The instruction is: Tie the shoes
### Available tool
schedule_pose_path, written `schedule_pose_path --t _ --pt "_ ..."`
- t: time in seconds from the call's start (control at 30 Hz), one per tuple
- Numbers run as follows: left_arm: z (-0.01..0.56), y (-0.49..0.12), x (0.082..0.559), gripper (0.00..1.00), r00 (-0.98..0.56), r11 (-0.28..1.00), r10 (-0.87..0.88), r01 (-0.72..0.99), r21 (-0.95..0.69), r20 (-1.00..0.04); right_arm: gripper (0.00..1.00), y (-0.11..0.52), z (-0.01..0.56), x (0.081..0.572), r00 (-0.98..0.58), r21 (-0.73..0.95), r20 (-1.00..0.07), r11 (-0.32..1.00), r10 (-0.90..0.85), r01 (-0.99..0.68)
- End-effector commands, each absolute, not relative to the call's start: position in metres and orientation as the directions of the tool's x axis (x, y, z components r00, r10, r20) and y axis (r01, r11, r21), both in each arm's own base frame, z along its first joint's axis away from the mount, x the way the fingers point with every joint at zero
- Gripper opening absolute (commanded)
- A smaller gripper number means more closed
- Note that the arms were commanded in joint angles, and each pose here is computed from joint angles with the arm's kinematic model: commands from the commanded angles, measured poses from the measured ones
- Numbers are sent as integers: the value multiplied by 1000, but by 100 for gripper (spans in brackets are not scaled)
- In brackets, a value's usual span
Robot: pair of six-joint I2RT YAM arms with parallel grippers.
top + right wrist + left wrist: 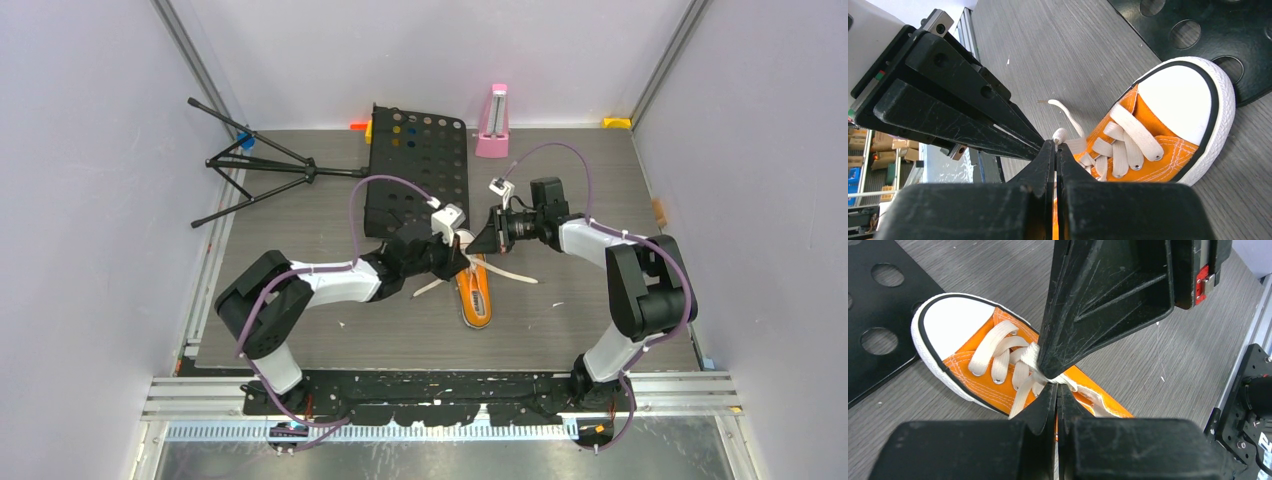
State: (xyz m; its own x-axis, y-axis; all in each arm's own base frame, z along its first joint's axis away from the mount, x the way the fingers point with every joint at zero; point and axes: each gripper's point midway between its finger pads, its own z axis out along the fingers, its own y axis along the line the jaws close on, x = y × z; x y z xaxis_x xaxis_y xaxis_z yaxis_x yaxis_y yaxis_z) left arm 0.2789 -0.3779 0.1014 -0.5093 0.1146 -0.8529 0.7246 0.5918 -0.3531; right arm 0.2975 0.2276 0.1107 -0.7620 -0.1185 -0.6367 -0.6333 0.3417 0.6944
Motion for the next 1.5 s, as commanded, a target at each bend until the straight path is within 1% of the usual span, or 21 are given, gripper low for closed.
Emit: schedule_pose_path --t 0.0,0.17,0.37,0.5,0.9,1.1,1.3,1.47 --pt "135 -377 291 0 -467 599 6 710 -371 -884 0 231 120 306 -744 688 -661 321 -91 -651" --pt "133 -381 294 0 -474 595 -6 706 -384 -881 0 231 121 307 -746 692 -661 317 -84 -649" --pt "134 -389 296 8 -478 569 -39 712 -412 -878 0 232 119 307 -763 710 -642 316 -76 -629" --pt "130 -390 298 9 -477 574 -38 709 -409 -878 0 233 119 305 -783 733 -619 314 -59 -604" --pt "118 -389 302 18 -489 593 -53 686 -421 -871 0 240 135 307 -841 831 -532 252 97 -497" --pt "113 -389 303 18 -487 597 -56 683 -421 -871 0 242 139 309 -871 878 -461 229 167 -421" --pt "109 -387 299 16 -475 584 -50 700 -412 -879 0 243 137 309 -891 906 -390 268 231 -327" --pt "108 -384 295 16 -469 581 -38 708 -402 -882 0 238 118 309 -918 903 -293 393 268 -174"
